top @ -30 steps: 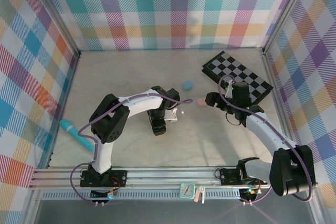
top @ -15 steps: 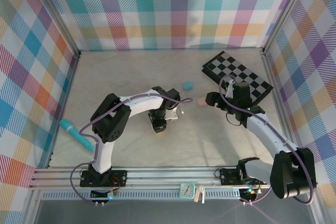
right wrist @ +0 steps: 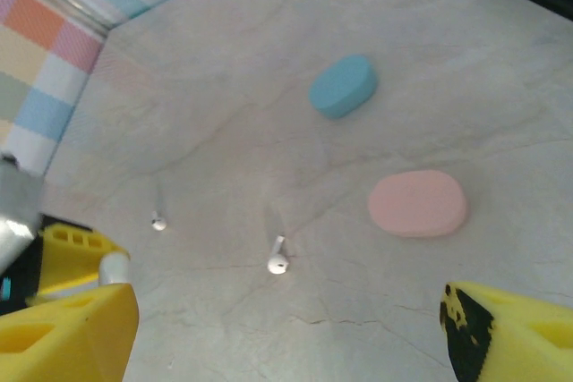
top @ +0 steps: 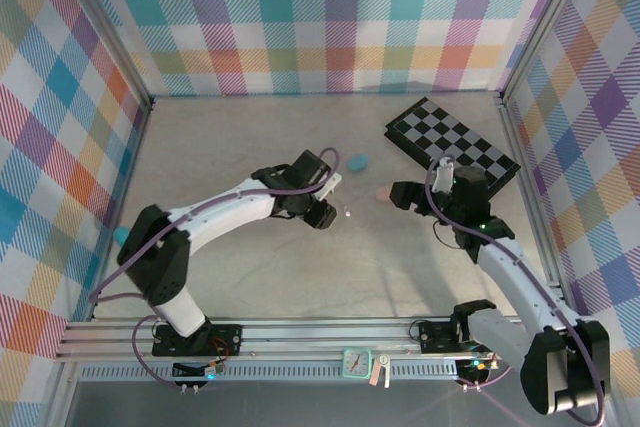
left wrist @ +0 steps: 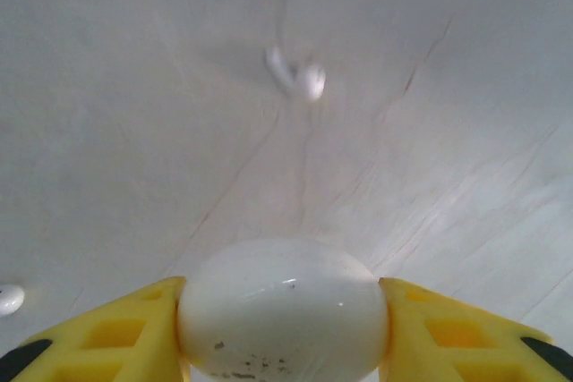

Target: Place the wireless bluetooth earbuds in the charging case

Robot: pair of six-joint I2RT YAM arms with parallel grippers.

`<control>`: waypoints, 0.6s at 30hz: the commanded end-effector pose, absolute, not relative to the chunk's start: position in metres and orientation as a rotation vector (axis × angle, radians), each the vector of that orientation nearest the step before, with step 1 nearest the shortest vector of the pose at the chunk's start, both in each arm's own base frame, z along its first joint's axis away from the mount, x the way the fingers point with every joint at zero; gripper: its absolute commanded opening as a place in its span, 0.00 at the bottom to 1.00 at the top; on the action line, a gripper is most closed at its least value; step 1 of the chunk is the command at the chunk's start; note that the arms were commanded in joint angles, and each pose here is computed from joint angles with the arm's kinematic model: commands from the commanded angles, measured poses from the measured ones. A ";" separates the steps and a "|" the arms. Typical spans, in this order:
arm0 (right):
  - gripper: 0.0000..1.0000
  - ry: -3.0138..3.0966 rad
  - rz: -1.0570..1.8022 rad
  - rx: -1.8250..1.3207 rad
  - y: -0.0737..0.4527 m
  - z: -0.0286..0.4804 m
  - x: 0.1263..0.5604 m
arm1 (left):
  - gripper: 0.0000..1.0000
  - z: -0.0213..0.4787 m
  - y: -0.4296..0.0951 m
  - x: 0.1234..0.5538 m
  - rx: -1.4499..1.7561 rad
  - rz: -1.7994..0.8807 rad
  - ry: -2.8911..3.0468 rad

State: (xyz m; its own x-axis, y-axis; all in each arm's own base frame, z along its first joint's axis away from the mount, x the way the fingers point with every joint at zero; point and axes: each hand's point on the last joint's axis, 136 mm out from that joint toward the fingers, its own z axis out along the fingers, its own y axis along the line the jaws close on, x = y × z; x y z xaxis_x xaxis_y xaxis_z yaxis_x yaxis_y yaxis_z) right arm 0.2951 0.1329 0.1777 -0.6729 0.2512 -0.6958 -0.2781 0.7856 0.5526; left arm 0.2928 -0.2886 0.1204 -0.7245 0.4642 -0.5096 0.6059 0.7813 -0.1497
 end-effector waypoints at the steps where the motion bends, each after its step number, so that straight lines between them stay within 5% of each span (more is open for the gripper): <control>1: 0.87 2.014 0.881 -0.172 0.148 0.201 0.285 | 0.33 0.172 -0.310 0.324 0.292 -0.800 2.362; 5: 0.88 1.890 0.853 -0.265 0.153 0.211 0.268 | 0.33 0.200 -0.314 0.335 -0.067 -1.065 2.232; 7: 0.75 1.849 0.852 -0.310 0.157 0.214 0.261 | 0.32 0.208 -0.315 0.337 -0.226 -1.171 2.184; 18: 0.79 1.714 0.828 -0.528 0.213 0.215 0.260 | 0.32 0.235 -0.332 0.326 -0.572 -1.395 2.084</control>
State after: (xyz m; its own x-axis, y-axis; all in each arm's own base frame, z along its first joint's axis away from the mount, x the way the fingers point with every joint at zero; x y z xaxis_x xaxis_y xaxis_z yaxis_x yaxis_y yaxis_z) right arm 0.2481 0.2053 0.1903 -0.4172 0.0377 -0.9080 -0.6733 0.6582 0.3367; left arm 0.3240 -0.3267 0.1983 -0.7817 -0.5480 -0.2975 -0.0245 0.5037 -0.8635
